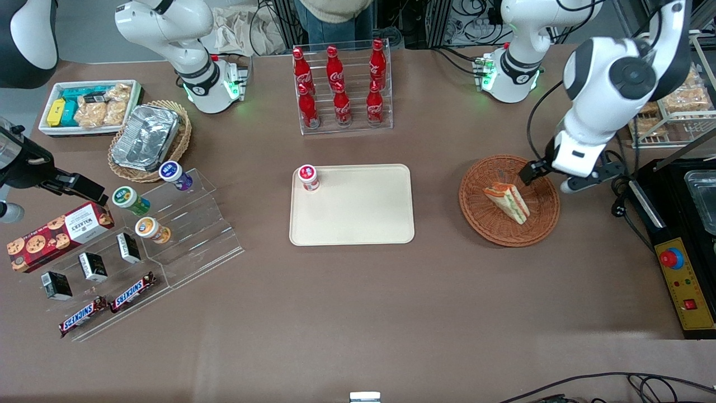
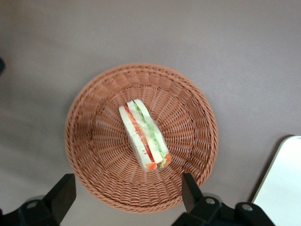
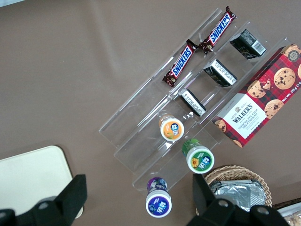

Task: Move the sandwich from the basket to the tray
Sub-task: 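Lower the open left gripper around the sandwich and close it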

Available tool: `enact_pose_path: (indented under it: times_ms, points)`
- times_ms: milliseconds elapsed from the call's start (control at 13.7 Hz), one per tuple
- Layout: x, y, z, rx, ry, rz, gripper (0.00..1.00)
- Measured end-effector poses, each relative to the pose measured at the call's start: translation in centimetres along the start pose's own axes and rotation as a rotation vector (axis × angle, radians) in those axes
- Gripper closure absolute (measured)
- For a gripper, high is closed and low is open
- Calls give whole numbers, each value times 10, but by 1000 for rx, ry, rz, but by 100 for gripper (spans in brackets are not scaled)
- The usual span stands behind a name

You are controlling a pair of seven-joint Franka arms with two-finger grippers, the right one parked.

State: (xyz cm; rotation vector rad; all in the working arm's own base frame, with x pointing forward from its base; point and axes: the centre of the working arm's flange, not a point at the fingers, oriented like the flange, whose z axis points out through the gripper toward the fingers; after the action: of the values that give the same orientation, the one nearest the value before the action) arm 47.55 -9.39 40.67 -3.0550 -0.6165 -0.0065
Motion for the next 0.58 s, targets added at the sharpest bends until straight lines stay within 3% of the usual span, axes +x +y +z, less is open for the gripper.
enact_pose_path:
  times_ms: [292,583]
  points:
    - [3,23,54,-13,-22,-161,0]
    - [-11,21,110,-48,3,-227,0]
